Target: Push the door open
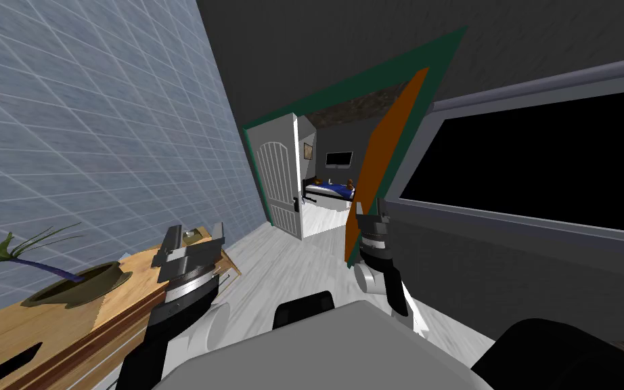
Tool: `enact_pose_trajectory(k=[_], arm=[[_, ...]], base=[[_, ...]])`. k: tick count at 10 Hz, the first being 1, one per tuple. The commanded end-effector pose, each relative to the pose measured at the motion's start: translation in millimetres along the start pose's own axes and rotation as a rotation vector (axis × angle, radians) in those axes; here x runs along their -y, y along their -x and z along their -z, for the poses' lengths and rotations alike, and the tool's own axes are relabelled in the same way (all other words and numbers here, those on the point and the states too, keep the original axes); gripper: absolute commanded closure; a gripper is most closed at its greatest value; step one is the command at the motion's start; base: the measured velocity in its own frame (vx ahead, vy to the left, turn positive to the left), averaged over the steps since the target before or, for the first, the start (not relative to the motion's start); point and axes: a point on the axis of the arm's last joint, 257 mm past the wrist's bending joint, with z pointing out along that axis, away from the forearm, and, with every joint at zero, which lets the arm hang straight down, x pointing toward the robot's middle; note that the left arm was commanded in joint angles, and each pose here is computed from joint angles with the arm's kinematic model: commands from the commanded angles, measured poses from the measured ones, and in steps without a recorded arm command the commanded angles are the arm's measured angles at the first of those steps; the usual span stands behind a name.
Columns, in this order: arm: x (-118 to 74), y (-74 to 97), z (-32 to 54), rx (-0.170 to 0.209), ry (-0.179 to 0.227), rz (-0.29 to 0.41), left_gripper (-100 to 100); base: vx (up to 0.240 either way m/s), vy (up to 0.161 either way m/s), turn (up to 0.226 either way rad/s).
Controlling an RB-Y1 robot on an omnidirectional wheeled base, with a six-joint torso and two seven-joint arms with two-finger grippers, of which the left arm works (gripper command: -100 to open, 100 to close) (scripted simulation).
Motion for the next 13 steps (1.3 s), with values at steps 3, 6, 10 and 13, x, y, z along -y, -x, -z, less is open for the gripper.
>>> enact_pose_trajectory(k=[3, 6, 10, 13], arm=[[-30.2, -8.4, 2.6, -0.023, 0.061, 0.019, -100], [-71.5, -21.4, 8.5, -0.056, 0.146, 0.041, -100], [-113.1, -36.1, 17.2, -0.092, 0.234, 0.06, -100], [-134.8, -44.4, 22.9, -0.112, 0.282, 0.067, -100]], base=[[0.12, 0.047, -0.076], [0.153, 0.072, -0.119], [0.104, 0.068, -0.094], [0.06, 0.055, -0.064]])
